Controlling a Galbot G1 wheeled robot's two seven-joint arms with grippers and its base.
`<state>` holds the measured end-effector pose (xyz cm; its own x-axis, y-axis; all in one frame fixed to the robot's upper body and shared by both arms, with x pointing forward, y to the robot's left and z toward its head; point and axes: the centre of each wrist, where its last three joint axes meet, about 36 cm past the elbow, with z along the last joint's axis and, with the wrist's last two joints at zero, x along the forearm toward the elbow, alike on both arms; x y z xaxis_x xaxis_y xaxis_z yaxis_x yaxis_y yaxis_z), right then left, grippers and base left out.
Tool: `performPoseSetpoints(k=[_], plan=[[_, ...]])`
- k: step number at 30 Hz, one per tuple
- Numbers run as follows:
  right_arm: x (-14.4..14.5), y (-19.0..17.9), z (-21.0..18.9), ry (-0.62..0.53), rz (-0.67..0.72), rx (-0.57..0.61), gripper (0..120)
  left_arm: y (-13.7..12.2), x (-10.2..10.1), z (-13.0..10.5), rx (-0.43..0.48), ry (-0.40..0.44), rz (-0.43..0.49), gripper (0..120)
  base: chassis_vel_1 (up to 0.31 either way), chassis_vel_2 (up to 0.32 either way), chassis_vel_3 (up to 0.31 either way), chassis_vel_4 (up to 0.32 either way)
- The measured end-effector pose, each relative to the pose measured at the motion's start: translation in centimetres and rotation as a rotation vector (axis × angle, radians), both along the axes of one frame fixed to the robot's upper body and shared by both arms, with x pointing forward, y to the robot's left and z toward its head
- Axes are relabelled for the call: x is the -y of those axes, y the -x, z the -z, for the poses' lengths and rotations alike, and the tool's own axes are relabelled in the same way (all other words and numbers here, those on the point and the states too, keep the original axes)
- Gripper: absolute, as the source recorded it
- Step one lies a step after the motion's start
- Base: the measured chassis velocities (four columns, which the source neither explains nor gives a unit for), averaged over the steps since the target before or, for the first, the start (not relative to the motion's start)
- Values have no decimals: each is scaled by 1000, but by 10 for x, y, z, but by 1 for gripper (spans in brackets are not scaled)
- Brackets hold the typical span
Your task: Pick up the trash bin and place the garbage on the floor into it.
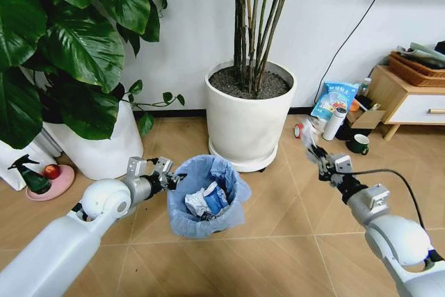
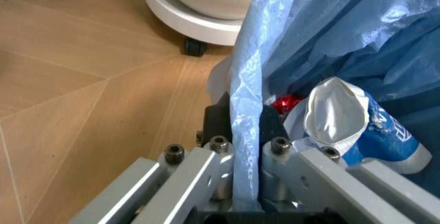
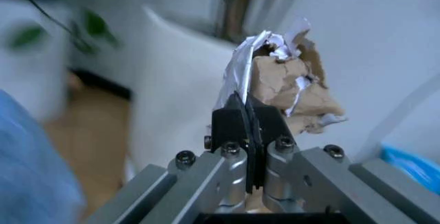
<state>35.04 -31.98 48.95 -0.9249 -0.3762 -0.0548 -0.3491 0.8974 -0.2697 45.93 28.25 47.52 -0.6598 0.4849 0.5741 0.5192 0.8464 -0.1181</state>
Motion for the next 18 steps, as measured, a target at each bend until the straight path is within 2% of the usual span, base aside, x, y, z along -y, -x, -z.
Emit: performPoseSetpoints(k=[3, 8, 14, 18], plan=[[-23, 1, -28, -54, -122, 51, 0, -3, 0, 0, -2, -4, 2, 0, 0, 0, 0, 0], [-45, 8, -47, -66, -243, 49, 0, -9, 1, 1, -10, -7, -1, 0, 0, 0, 0, 0], [-59, 12, -42, -73, -341, 12, 0, -16, 5, 5, -19, 3, -5, 0, 0, 0, 0, 0], [-80, 11, -30, -102, -431, -33, 0, -22, 10, 8, -24, 13, -6, 0, 0, 0, 0, 0]])
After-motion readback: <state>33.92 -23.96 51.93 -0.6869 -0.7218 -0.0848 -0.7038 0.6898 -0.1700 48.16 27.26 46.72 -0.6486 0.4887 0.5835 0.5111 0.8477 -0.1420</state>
